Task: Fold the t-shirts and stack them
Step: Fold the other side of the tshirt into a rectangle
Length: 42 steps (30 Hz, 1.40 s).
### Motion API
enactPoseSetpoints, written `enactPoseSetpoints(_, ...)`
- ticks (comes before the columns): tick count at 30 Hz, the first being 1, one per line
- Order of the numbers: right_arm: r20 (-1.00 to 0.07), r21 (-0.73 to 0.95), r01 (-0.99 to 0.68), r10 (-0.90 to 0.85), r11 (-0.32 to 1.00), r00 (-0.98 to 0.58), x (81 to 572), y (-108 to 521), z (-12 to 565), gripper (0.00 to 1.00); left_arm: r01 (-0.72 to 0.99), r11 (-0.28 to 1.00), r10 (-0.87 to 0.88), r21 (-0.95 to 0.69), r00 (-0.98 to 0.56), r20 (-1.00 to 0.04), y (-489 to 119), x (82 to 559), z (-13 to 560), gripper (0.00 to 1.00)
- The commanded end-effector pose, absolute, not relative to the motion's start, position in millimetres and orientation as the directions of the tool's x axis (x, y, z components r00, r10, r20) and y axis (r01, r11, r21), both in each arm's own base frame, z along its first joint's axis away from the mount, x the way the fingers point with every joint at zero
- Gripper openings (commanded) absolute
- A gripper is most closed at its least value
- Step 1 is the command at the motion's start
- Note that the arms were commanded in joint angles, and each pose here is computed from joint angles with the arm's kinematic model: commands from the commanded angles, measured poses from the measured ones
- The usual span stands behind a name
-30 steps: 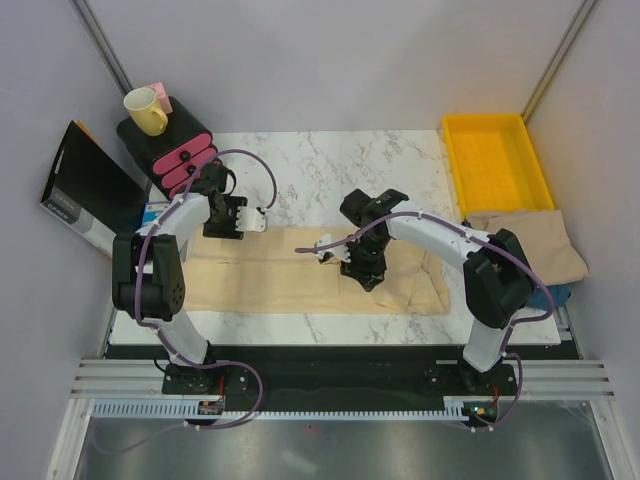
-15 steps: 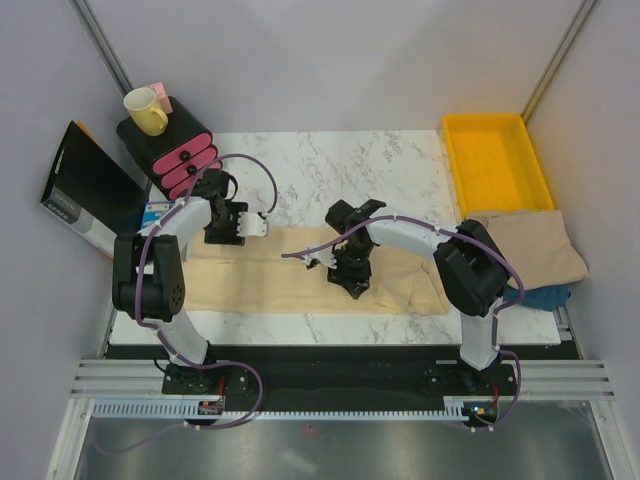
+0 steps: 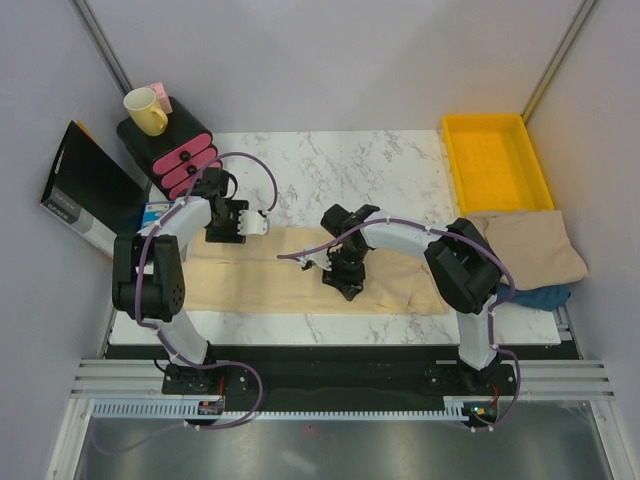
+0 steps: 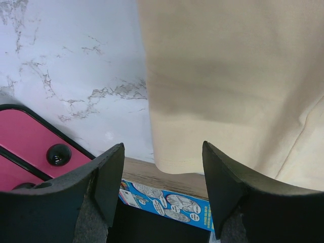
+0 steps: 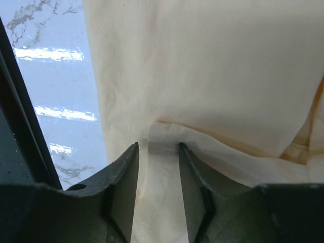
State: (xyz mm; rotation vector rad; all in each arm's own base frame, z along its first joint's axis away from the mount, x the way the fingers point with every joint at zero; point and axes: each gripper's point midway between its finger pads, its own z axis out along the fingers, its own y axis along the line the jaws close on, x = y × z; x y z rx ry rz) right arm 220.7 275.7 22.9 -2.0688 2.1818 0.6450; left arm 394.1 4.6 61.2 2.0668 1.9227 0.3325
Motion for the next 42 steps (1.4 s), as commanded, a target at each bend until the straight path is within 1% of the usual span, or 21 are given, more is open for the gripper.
enactPoseSetpoints(1,-0.331,0.29,-0.957,-0.938,0.003,-0.103,211,282,10,0.4,0.909,-0.048,0.994,0.413,0.083,-0.067,-2,409,72,0.7)
enactPoseSetpoints(2,-0.33,0.291,-0.957,-0.939,0.0,-0.1,209,283,9,0.27,0.909,-0.048,0.994,0.413,0.083,-0.067,-2,410,72,0.7)
enactPoseSetpoints(4,-0.326,0.292,-0.956,-0.94,0.002,-0.102,208,283,7,0.17,0.91,-0.048,0.994,0.411,0.083,-0.067,-2,410,71,0.7)
enactPoseSetpoints(5,-0.324,0.289,-0.957,-0.941,0.001,-0.099,208,284,7,0.08,0.909,-0.047,0.994,0.415,0.083,-0.069,-3,411,71,0.7)
enactPoseSetpoints(6,-0.323,0.282,-0.959,-0.941,0.004,-0.099,209,284,7,0.02,0.909,-0.047,0.994,0.413,0.083,-0.071,-3,411,70,0.7)
enactPoseSetpoints(7,-0.32,0.279,-0.96,-0.942,0.006,-0.099,209,284,8,0.0,0.91,-0.045,0.994,0.412,0.082,-0.071,-3,411,70,0.7)
enactPoseSetpoints(13,-0.328,0.274,-0.962,-0.942,-0.017,-0.077,205,284,27,0.0,0.911,-0.048,0.993,0.409,0.087,-0.076,-4,412,67,0.7)
enactPoseSetpoints(18,-0.39,0.297,-0.951,-0.92,-0.089,-0.035,200,295,64,0.0,0.908,-0.05,0.993,0.416,0.091,-0.081,-5,415,69,0.7)
enactPoseSetpoints(27,-0.371,0.35,-0.924,-0.929,-0.152,0.012,190,293,72,0.01,0.906,-0.046,0.993,0.421,0.086,-0.077,-5,416,71,0.71)
enactPoseSetpoints(28,-0.36,0.369,-0.916,-0.933,-0.155,0.013,187,290,72,0.07,0.906,-0.048,0.994,0.42,0.086,-0.074,-4,416,71,0.71)
enactPoseSetpoints(29,-0.354,0.381,-0.911,-0.935,-0.161,0.017,186,289,70,0.16,0.906,-0.048,0.994,0.422,0.087,-0.074,-4,416,71,0.71)
enactPoseSetpoints(30,-0.35,0.384,-0.908,-0.937,-0.169,0.026,185,288,69,0.37,0.905,-0.048,0.993,0.423,0.087,-0.075,-5,416,72,0.71)
enactPoseSetpoints(33,-0.339,0.38,-0.908,-0.94,-0.179,0.043,186,286,71,0.61,0.901,-0.038,0.993,0.433,0.083,-0.084,-6,417,76,0.73)
enactPoseSetpoints(35,-0.351,0.343,-0.922,-0.935,-0.183,0.055,194,290,82,0.71,0.894,0.0,0.991,0.447,0.059,-0.119,-10,421,81,0.79)
enactPoseSetpoints(36,-0.349,0.309,-0.934,-0.935,-0.181,0.065,201,290,86,0.73,0.892,0.02,0.988,0.451,0.051,-0.146,-14,422,84,0.86)
enactPoseSetpoints(37,-0.366,0.275,-0.946,-0.928,-0.172,0.062,210,294,95,0.74,0.885,0.069,0.984,0.46,0.016,-0.178,-16,425,90,0.87)
enactPoseSetpoints(38,-0.381,0.251,-0.954,-0.923,-0.163,0.057,215,296,103,0.75,0.879,0.091,0.98,0.467,0.005,-0.2,-19,426,95,0.98)
enactPoseSetpoints(39,-0.39,0.224,-0.964,-0.92,-0.141,0.044,222,298,109,0.79,0.873,0.118,0.973,0.474,-0.005,-0.233,-25,427,101,1.0)
enactPoseSetpoints(40,-0.401,0.162,-0.983,-0.916,-0.09,0.017,239,301,118,0.8,0.854,0.176,0.961,0.49,-0.041,-0.273,-28,430,116,1.0)
enactPoseSetpoints(41,-0.416,0.126,-0.989,-0.909,-0.076,0.017,246,301,129,0.92,0.844,0.2,0.954,0.497,-0.052,-0.296,-31,432,123,0.99)
enactPoseSetpoints(42,-0.428,0.073,-0.996,-0.904,-0.06,0.023,257,302,136,0.98,0.831,0.216,0.95,0.513,-0.058,-0.307,-35,433,132,1.0)
